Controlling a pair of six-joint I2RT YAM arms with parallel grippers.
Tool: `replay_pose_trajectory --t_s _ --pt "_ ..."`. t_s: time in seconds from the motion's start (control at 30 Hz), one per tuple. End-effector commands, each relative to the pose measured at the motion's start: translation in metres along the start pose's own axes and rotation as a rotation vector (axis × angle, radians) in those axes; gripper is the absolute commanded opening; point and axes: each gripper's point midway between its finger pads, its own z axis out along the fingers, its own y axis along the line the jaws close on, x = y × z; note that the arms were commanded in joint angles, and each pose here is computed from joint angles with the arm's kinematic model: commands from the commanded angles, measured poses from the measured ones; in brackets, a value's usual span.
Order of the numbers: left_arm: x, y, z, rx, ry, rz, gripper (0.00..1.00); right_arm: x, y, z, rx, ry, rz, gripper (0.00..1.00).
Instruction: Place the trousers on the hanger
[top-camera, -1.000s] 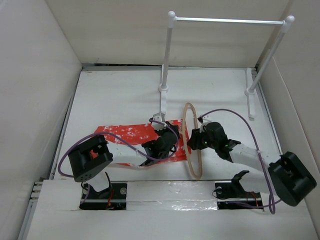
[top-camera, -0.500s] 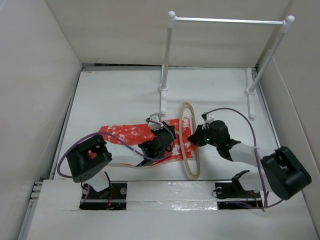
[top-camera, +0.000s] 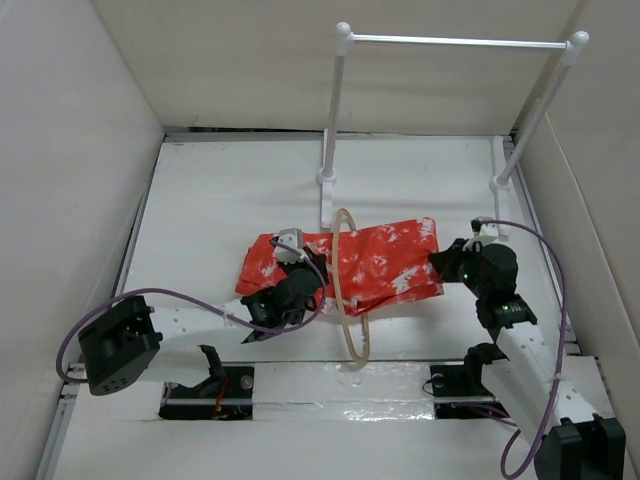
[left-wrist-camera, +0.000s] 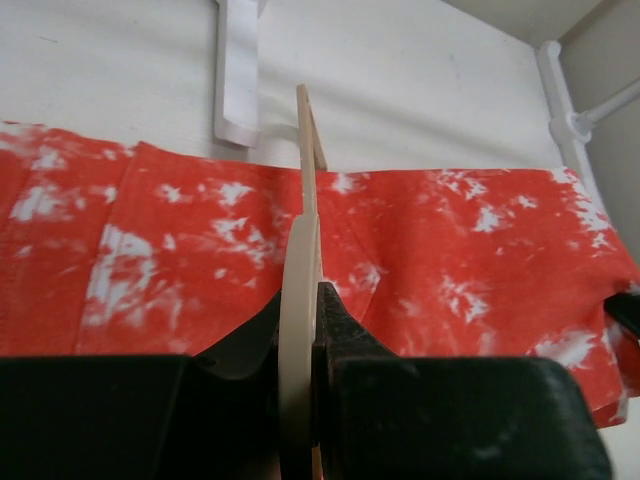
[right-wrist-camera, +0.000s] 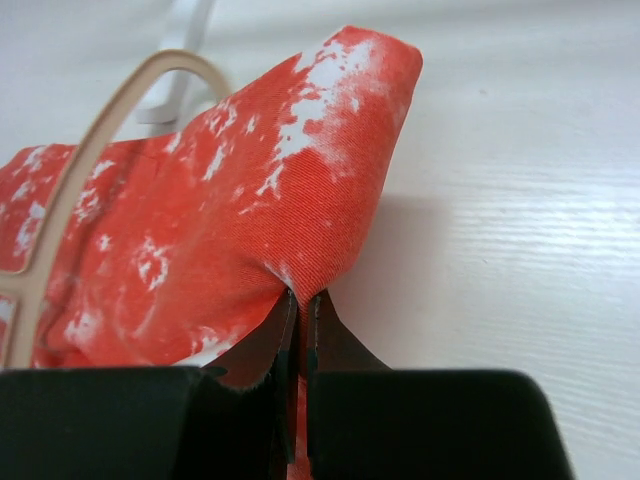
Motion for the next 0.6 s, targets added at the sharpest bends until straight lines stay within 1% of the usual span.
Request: replay_pose_trajectory --t_s 0.0,0.13,0.23,0.3,0.37,0.47,0.57 --pt "-0.004 0.011 -0.005 -0.046 0.019 0.108 0.00 -0.009 -0.014 -0.003 0.046 -0.014 -0.009 0.00" --pt "-0.004 0.010 -0.004 -0.051 0.034 0.173 0.00 -0.004 -0.020 0.001 0.048 0.001 0.011 0.00" --pt "-0.011 -0.004 -0.002 -0.029 0.023 0.196 0.00 -0.003 -0.016 0.007 0.009 -0.008 0.014 0.00" --pt "-0.020 -0.014 -0.002 -0.030 0.008 0.242 0.00 0.002 -0.024 0.009 0.054 0.014 0.022 0.00" --pt "-0.025 -0.013 0.001 -0.063 -0.002 0.290 0.00 0.004 -0.029 0.010 0.078 0.023 0.026 0.00" --pt "-0.031 -0.013 0.004 -0.093 -0.011 0.359 0.00 -0.004 -0.032 0.012 0.080 -0.011 0.038 0.00" --pt "-0.033 -0.012 0.004 -0.103 -0.012 0.390 0.00 -0.011 -0.028 0.014 0.063 -0.022 0.054 0.00"
